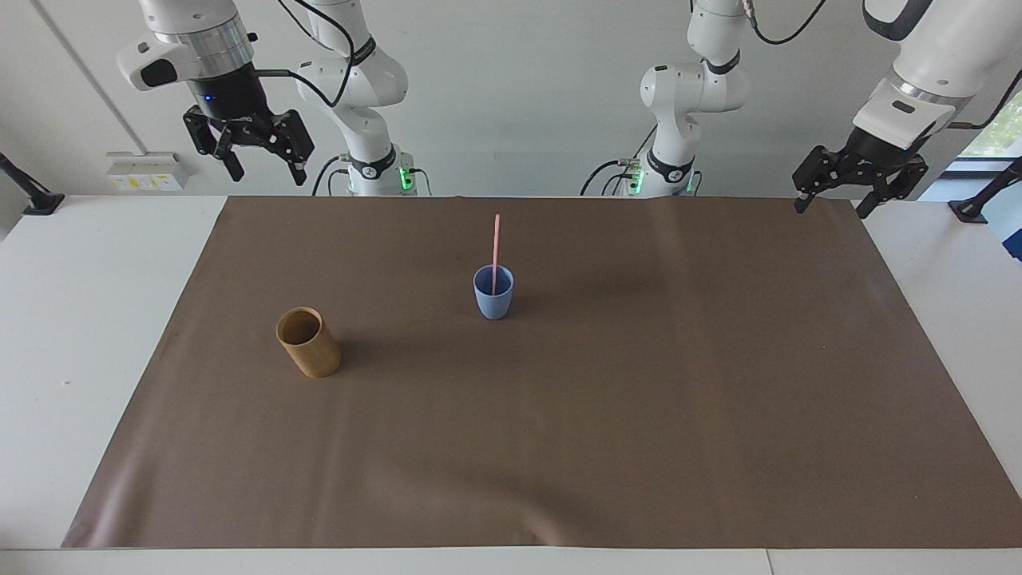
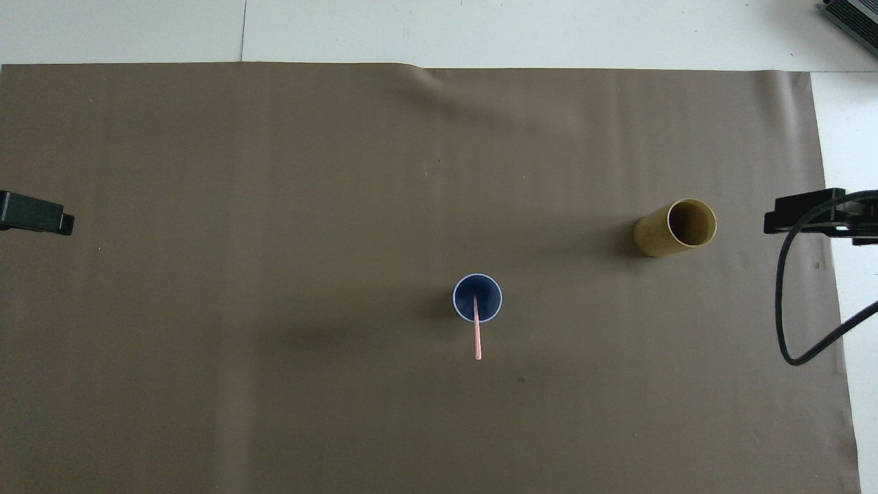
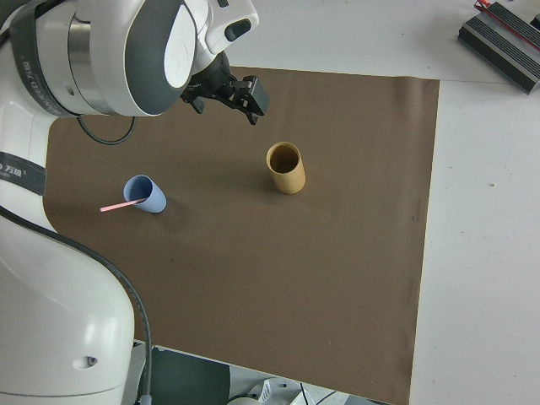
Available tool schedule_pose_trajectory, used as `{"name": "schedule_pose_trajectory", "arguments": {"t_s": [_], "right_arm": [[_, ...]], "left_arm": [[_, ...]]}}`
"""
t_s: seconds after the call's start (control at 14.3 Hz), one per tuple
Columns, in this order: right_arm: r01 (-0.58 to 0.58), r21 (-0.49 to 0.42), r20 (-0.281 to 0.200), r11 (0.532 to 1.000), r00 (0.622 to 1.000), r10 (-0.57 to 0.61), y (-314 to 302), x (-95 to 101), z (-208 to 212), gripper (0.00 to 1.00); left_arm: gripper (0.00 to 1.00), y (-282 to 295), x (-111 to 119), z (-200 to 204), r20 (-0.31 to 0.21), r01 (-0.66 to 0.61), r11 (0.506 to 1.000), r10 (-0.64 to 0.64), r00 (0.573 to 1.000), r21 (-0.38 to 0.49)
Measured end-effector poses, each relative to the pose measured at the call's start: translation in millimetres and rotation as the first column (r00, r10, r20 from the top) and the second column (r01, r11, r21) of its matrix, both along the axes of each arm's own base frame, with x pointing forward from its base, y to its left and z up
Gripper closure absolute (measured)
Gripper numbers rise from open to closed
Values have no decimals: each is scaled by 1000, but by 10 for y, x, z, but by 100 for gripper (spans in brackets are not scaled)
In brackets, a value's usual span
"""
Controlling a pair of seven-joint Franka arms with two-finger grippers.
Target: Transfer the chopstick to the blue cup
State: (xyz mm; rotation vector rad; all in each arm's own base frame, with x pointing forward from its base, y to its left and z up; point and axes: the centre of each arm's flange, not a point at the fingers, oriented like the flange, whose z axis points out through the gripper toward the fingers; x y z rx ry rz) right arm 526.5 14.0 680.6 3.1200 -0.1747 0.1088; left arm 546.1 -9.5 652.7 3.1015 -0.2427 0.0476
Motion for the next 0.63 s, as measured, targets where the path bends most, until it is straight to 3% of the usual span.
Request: {"name": "schedule_pose_trajectory", "arguments": {"t_s": [0.21, 0.63], "right_arm": [[-12, -9, -57, 1000, 998, 12, 48, 47, -278, 0], [-36, -9, -67, 999, 997, 35, 40, 50, -332, 0]], "left_arm": [[0, 1, 1, 1, 1, 0, 1000, 0, 1000, 0], [0, 2, 3, 3, 3, 0, 1000, 0, 1000, 0]]}}
